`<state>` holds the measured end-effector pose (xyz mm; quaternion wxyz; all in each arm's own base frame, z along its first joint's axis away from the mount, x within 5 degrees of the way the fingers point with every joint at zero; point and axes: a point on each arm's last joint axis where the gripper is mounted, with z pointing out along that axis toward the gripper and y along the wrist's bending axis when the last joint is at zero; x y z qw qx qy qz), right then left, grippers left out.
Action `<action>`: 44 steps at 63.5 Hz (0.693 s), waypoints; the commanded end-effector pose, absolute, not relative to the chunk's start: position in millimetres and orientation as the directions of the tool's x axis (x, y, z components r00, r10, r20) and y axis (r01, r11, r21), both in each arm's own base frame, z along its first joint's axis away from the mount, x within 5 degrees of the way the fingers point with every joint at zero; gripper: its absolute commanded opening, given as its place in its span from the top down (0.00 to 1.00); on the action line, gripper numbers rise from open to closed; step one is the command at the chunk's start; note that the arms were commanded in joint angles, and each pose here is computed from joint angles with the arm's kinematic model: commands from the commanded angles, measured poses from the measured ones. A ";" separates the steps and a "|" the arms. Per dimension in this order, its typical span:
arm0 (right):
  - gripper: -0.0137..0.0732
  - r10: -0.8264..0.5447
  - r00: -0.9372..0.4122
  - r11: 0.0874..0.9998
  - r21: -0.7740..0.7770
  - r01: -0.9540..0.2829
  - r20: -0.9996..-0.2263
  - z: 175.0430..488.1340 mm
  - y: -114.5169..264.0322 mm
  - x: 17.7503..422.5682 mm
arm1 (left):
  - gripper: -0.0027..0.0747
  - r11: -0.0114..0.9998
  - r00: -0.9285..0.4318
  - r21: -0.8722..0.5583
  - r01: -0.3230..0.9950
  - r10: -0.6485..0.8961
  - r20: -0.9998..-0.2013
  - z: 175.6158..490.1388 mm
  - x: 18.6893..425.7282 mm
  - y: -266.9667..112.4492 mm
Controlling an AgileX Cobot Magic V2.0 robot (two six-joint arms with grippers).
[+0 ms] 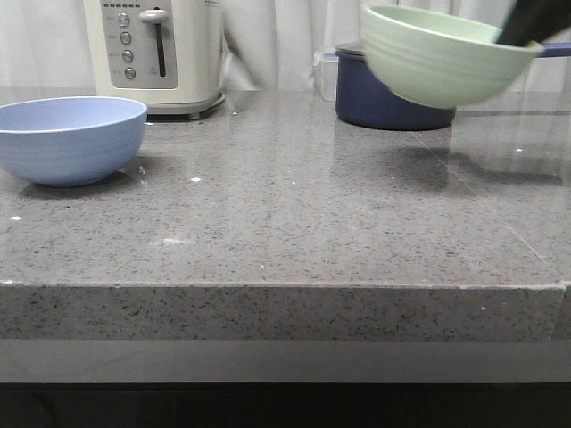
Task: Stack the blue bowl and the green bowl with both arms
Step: 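Grasp the green bowl rim with the right gripper and lift it, then carry the green bowl toward the blue bowl and lower it down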
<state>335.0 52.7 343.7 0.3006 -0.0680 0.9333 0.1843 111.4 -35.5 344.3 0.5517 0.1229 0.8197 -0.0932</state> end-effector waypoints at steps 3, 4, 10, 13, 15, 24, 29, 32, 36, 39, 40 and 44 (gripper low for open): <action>0.90 -0.045 -0.719 0.923 0.246 -0.295 -0.693 381.1 75.0 326.4 | 0.40 0.950 -0.276 -0.019 0.310 0.071 -0.959 360.0 113.7 -36.9; 0.90 -0.048 -0.719 0.924 0.242 -0.296 -0.693 382.0 77.7 325.8 | 0.40 0.950 -0.276 -0.019 0.310 0.071 -0.959 360.0 113.7 -36.9; 0.90 -0.099 -0.718 0.922 0.209 -0.327 -0.689 383.5 97.7 326.1 | 0.40 0.951 -0.274 -0.019 0.310 0.070 -0.959 360.1 113.7 -36.9; 0.90 -0.115 -0.724 0.921 0.201 -0.335 -0.680 381.1 104.5 328.6 | 0.40 0.951 -0.274 -0.019 0.310 0.070 -0.959 360.2 113.7 -36.9; 0.90 -0.127 -0.730 0.919 0.198 -0.342 -0.672 378.4 109.9 330.6 | 0.40 0.951 -0.274 -0.019 0.310 0.070 -0.959 360.2 113.7 -36.9; 0.90 -0.156 -0.739 0.906 0.203 -0.371 -0.655 369.1 130.1 337.5 | 0.40 0.951 -0.271 -0.019 0.310 0.069 -0.960 360.5 113.8 -37.0; 0.90 -0.180 -0.744 0.899 0.199 -0.390 -0.643 360.4 143.3 343.4 | 0.40 0.951 -0.269 -0.019 0.310 0.069 -0.961 360.6 113.8 -37.0; 0.90 -0.187 -0.749 0.898 0.198 -0.392 -0.636 356.2 147.1 345.9 | 0.40 0.951 -0.269 -0.019 0.310 0.069 -0.961 360.6 113.8 -37.0; 0.90 -0.185 -0.756 0.899 0.202 -0.388 -0.628 351.4 150.6 349.4 | 0.40 0.951 -0.269 -0.019 0.310 0.069 -0.961 360.6 113.8 -37.0; 0.90 -0.186 -0.761 0.901 0.201 -0.385 -0.622 347.1 151.6 352.4 | 0.40 0.951 -0.267 -0.019 0.310 0.068 -0.961 360.9 113.9 -37.0; 0.90 -0.187 -0.761 0.901 0.201 -0.385 -0.621 346.2 151.8 353.0 | 0.40 0.951 -0.267 -0.019 0.310 0.068 -0.961 360.8 113.9 -37.0; 0.90 -0.189 -0.768 0.902 0.202 -0.382 -0.612 341.4 152.8 355.7 | 0.40 0.951 -0.265 -0.019 0.310 0.067 -0.962 361.0 114.0 -37.0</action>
